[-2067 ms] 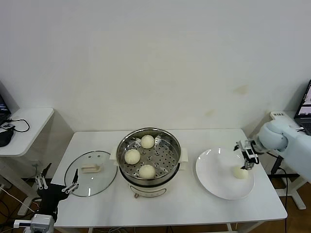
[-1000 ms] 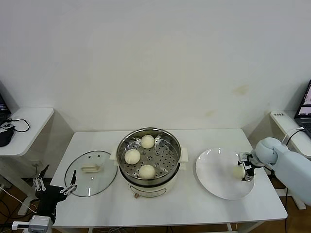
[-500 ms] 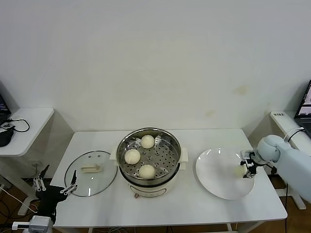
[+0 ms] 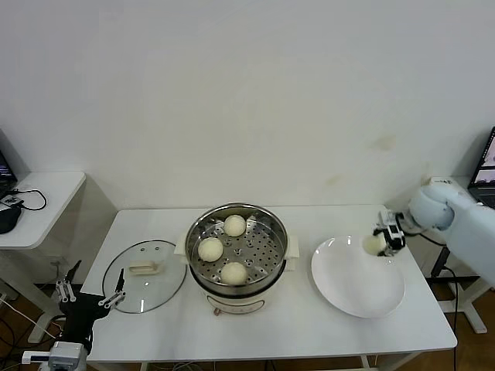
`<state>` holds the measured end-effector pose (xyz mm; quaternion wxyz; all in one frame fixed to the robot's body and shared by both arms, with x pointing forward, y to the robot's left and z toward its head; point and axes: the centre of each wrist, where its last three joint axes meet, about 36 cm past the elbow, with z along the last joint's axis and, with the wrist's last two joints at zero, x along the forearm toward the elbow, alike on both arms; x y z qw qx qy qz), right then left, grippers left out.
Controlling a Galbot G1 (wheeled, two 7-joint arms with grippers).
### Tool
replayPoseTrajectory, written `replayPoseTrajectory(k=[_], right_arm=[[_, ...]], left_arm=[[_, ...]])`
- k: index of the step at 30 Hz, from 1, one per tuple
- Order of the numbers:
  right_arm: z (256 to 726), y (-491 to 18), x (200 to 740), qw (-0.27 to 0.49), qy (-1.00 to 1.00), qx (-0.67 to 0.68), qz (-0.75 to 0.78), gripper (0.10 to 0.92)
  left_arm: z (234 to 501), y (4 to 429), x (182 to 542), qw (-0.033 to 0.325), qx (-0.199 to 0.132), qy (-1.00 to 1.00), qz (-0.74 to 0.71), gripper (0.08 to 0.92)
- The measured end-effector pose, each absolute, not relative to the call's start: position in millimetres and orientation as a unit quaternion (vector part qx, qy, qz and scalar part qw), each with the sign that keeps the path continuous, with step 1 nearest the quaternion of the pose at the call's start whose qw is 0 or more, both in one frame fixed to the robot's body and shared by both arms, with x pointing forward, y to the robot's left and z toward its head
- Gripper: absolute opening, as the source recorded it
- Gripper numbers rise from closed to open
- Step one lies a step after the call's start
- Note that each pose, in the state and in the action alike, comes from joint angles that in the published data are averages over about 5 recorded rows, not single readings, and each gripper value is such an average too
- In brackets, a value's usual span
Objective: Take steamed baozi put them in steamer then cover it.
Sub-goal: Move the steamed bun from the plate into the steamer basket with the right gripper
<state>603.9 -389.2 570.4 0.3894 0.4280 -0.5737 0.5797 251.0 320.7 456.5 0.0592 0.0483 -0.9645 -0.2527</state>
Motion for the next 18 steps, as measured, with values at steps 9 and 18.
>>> replayPoseTrajectory(k=[9, 18], right_arm=[[660.2, -316.0, 606.2, 0.31, -0.594, 0.451, 0.59, 0.601], [702.1, -231.8, 598.6, 0.271, -0.596, 0.49, 0.575, 0.606]], left_arm=[[458.1, 321.7, 252.4, 0.056, 0.046, -0.964, -0.254, 0.823], [460.6, 323.5, 254.0, 0.051, 0.048, -0.964, -0.255, 0.823]])
